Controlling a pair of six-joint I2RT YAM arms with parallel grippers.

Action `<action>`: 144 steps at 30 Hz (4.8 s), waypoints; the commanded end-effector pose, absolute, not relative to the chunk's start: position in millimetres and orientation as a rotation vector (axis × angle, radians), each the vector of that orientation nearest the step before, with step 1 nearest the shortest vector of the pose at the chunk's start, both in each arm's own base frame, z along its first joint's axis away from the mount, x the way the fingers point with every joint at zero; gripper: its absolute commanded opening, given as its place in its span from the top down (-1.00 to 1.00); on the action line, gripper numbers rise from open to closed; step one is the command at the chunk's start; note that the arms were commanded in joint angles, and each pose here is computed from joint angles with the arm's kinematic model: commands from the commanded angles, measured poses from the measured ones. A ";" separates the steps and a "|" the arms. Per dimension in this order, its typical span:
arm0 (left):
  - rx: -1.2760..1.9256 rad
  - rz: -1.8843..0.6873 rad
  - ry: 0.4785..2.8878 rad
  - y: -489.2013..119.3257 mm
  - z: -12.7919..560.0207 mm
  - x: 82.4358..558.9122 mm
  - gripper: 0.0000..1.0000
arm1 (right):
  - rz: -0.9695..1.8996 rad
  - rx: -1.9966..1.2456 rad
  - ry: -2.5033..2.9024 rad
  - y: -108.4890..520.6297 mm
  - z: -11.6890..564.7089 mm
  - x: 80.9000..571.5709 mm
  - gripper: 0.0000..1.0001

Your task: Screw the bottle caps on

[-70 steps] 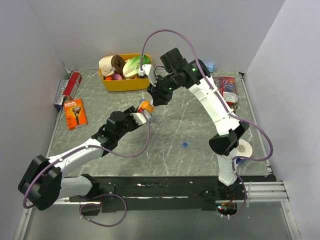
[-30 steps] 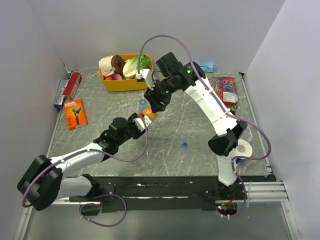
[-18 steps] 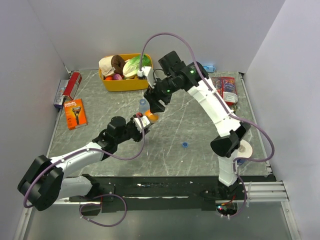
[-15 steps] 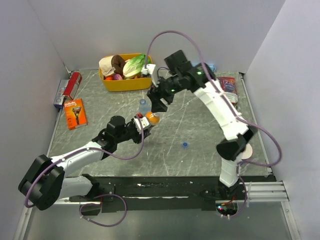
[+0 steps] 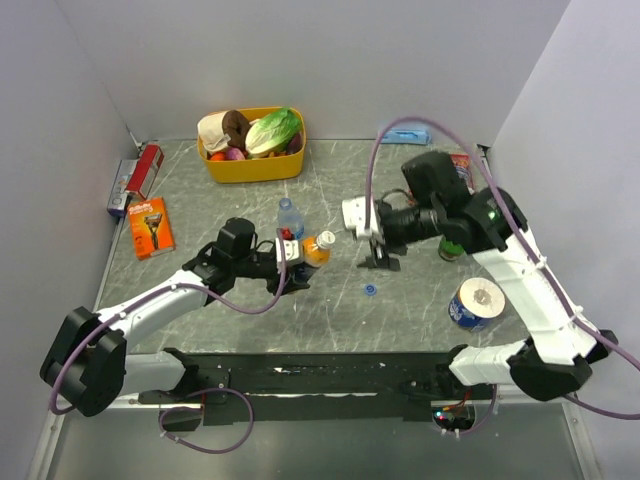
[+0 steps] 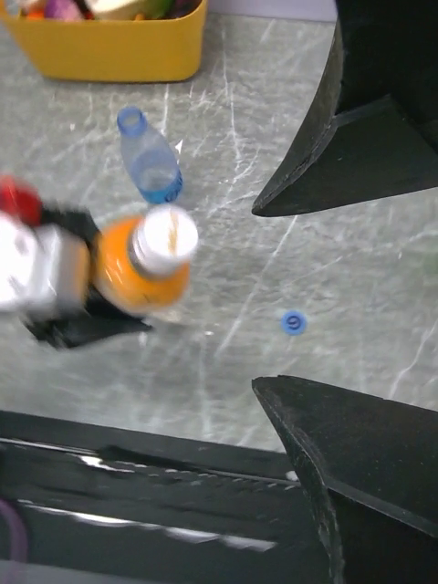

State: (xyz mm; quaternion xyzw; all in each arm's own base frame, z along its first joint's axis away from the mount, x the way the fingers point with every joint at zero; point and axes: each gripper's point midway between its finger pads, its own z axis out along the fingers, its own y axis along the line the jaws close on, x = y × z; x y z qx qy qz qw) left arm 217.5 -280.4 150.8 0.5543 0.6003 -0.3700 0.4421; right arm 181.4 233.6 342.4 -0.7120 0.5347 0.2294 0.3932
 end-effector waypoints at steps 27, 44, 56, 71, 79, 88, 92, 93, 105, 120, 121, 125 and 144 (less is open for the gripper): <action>1.620 -0.807 1.250 -277.8 169.9 209.5 0.98 | 0.431 -2.130 0.979 273.5 314.7 170.9 -0.35; 1.632 -0.765 1.221 -275.1 174.6 209.4 0.98 | 0.484 -2.165 0.988 279.3 310.1 166.5 -0.08; 1.563 -0.701 1.236 -275.7 183.6 220.8 0.98 | 0.533 -2.108 1.234 293.2 300.7 175.9 0.33; 0.848 -0.271 1.256 -246.0 268.2 283.4 0.98 | 0.795 -1.764 2.046 311.0 246.8 180.8 0.39; 0.842 -0.022 1.312 -222.5 247.4 292.4 0.98 | 0.912 -1.728 2.114 315.1 241.9 176.7 0.43; 1.058 -0.069 1.460 -221.9 186.0 269.0 0.98 | 0.657 -1.709 1.898 305.1 286.5 211.6 -0.46; 1.154 -0.168 1.539 -227.0 156.8 250.3 0.98 | 0.581 -1.718 1.792 283.1 309.0 210.6 -0.65; 1.183 -0.199 1.564 -228.0 149.5 243.7 0.98 | 0.566 -1.702 1.739 277.0 321.2 207.5 -0.72; 1.586 -0.724 1.428 -271.4 139.7 164.1 0.98 | 0.386 -1.932 1.008 255.9 324.2 161.7 -0.76; 1.642 -0.729 1.403 -277.0 146.6 176.4 0.98 | 0.482 -2.176 0.671 269.3 300.8 115.3 -0.31; 1.634 -0.736 1.400 -277.8 147.9 177.8 0.98 | 0.488 -2.188 0.660 269.1 298.7 112.0 -0.30; 1.621 -0.739 1.405 -277.6 148.1 181.0 0.98 | 0.488 -2.199 0.656 271.1 293.0 109.2 -0.24; 1.626 -0.743 1.354 -278.8 157.3 178.9 0.98 | 0.419 -2.186 0.808 283.2 279.6 135.3 0.10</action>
